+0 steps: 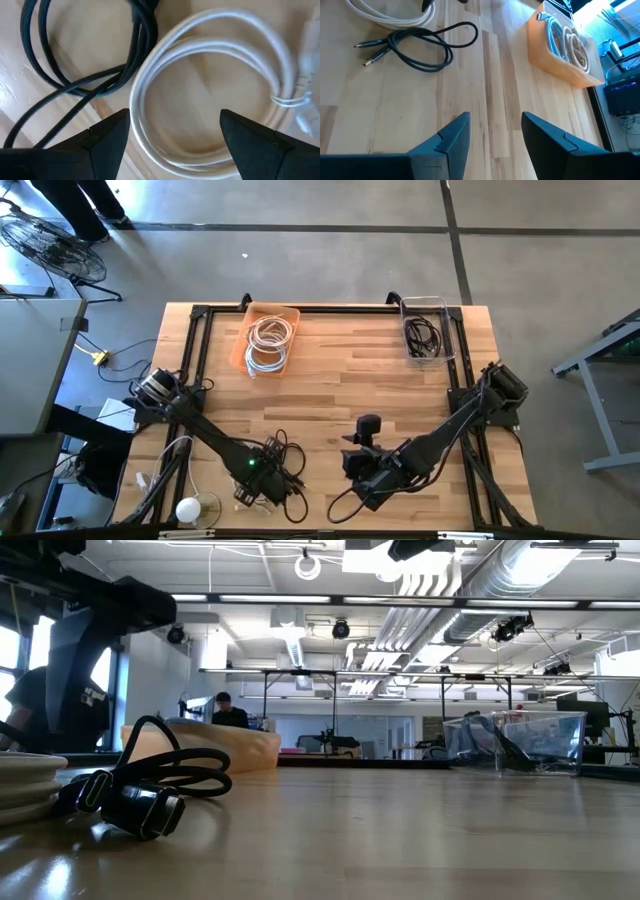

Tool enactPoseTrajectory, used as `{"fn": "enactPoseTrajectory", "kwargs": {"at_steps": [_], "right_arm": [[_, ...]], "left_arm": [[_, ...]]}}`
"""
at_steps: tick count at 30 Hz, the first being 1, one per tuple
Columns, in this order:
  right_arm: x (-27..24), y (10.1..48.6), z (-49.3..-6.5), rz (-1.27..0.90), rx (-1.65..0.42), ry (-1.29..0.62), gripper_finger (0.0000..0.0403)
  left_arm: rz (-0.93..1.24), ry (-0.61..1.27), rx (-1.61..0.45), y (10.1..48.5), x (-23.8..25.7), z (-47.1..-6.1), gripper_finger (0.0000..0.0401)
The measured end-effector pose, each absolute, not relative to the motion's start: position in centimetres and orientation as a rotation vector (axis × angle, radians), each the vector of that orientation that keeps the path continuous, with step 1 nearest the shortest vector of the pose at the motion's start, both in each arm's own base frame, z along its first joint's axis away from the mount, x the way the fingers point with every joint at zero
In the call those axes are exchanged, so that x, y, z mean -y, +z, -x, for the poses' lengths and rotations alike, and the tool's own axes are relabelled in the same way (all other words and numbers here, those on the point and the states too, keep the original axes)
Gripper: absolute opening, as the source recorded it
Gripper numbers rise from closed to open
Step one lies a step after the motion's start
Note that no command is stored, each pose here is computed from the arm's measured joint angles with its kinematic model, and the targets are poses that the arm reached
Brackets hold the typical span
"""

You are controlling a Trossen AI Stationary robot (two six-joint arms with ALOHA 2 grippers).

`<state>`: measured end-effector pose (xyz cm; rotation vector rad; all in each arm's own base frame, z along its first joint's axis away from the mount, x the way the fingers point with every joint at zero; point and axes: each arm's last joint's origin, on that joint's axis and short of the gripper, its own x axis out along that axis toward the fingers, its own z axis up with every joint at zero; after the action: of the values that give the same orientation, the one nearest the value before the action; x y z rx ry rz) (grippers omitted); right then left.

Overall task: Pick & Place USB Port
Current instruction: Put the light brown hdmi cable into the orange bin

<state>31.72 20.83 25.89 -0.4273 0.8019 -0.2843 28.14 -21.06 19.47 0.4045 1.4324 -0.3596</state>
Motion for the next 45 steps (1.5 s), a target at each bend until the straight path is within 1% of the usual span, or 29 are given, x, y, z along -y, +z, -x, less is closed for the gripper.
{"fn": "enactPoseTrajectory", "kwargs": {"at_steps": [10,19,28,38,45], "right_arm": [[-21.0,26.0,-31.9,0.409,-0.796,-0.261,0.0170],[-21.1,26.1,-32.1,0.411,-0.779,-0.255,0.0170],[-21.3,26.3,-32.4,0.417,-0.745,-0.229,0.0169],[-21.3,26.3,-32.4,0.416,-0.747,-0.226,0.0170],[-21.4,26.3,-32.4,0.412,-0.749,-0.222,0.0170]], "left_arm": [[-0.416,-0.328,-1.431,18.9,20.2,-27.1,0.0303],[-0.390,-0.375,-1.362,18.1,19.5,-26.2,0.0303],[-0.394,-0.403,-1.351,17.8,19.5,-26.1,0.0303],[-0.396,-0.389,-1.356,17.8,19.4,-26.0,0.0303],[-0.365,-0.420,-1.310,16.4,19.1,-26.2,0.0303]]}}
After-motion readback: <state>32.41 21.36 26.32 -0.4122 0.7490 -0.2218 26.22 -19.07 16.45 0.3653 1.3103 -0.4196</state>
